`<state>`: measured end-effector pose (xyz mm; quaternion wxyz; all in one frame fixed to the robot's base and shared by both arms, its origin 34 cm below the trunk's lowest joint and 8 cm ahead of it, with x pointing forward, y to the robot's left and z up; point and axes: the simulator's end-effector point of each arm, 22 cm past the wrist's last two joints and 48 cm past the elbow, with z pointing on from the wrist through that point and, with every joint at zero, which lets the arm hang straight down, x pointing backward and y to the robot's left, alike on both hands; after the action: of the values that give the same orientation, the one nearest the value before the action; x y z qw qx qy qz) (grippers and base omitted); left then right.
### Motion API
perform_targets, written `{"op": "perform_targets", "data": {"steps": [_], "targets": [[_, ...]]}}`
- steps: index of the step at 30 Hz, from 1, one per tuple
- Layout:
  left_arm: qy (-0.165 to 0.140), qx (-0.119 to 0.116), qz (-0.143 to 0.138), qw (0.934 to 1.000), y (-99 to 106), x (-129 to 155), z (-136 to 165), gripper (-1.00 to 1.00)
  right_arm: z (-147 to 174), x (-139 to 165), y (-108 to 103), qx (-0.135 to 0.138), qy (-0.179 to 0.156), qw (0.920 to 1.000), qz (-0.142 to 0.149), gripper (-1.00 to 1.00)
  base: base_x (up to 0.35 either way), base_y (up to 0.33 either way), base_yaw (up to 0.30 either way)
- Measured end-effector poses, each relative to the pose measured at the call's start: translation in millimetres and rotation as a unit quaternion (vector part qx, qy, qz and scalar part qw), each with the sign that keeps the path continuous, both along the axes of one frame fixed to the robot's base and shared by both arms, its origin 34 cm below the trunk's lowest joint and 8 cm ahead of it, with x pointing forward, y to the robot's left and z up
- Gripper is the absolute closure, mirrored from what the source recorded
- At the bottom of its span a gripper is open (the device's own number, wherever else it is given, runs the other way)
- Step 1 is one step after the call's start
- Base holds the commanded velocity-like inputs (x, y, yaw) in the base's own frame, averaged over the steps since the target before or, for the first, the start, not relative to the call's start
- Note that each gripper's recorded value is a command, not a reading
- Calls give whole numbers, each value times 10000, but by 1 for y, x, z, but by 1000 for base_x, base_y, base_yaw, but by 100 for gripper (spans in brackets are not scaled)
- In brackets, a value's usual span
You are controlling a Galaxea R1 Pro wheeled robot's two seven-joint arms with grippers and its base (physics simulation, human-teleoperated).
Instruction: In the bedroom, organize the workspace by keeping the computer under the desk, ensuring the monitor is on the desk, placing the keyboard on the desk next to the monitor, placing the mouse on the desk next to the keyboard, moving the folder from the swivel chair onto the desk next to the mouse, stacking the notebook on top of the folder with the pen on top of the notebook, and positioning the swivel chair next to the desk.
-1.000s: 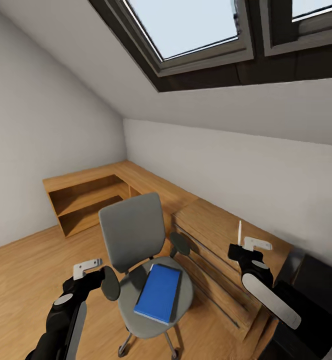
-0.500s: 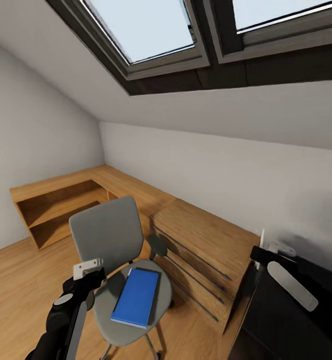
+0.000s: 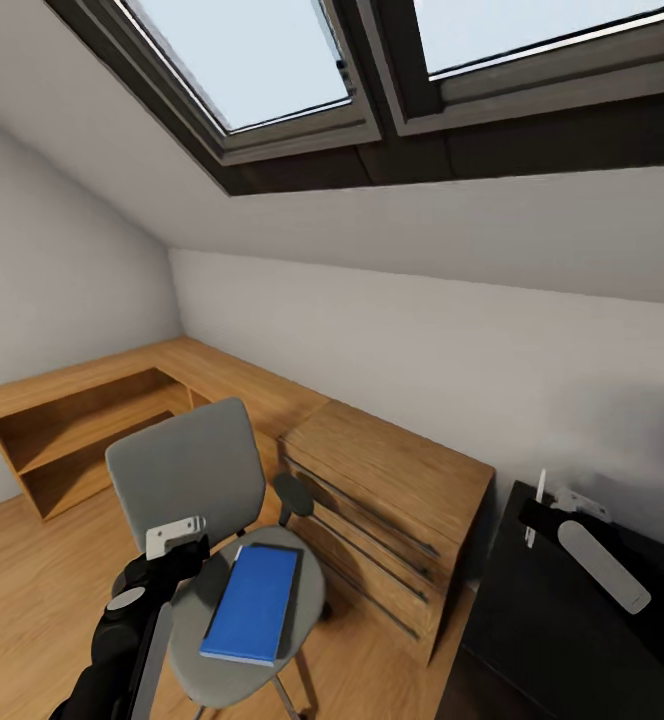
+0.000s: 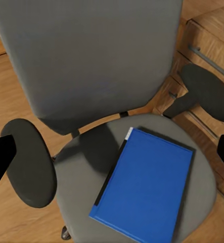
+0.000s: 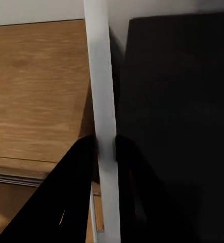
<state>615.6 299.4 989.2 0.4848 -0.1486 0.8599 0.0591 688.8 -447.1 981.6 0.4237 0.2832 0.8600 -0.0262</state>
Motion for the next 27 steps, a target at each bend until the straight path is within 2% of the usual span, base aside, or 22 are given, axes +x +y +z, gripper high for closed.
{"op": "perform_targets", "data": {"steps": [4, 7, 9, 17, 21, 27], "targets": [[-16, -22, -13, 10000, -2, 0, 1, -100, -9, -5, -5, -22, 120, 9999, -42, 100, 0, 0, -10], [-35, -83, -35, 10000, -5, 1, 2, -100, -36, -20, -19, -161, 459, 9987, -164, 100, 0, 0, -2], [-149, -195, -38, 9997, -7, 3, 11, -100, -51, -30, -29, -270, 672, 9971, -233, 100, 0, 0, 0], [-446, -395, -24, 9982, -8, 11, 29, -100, -98, -67, -70, -415, 1310, 9881, -685, 100, 0, 0, 0], [-494, -419, -18, 9979, -8, 13, 30, -100, -105, -69, -74, -430, 1356, 9872, -715, 100, 0, 0, 0], [-501, -419, -9, 9979, -7, 15, 26, -100, -111, -63, -68, -340, 1295, 9894, -566, 100, 0, 0, 0]]}}
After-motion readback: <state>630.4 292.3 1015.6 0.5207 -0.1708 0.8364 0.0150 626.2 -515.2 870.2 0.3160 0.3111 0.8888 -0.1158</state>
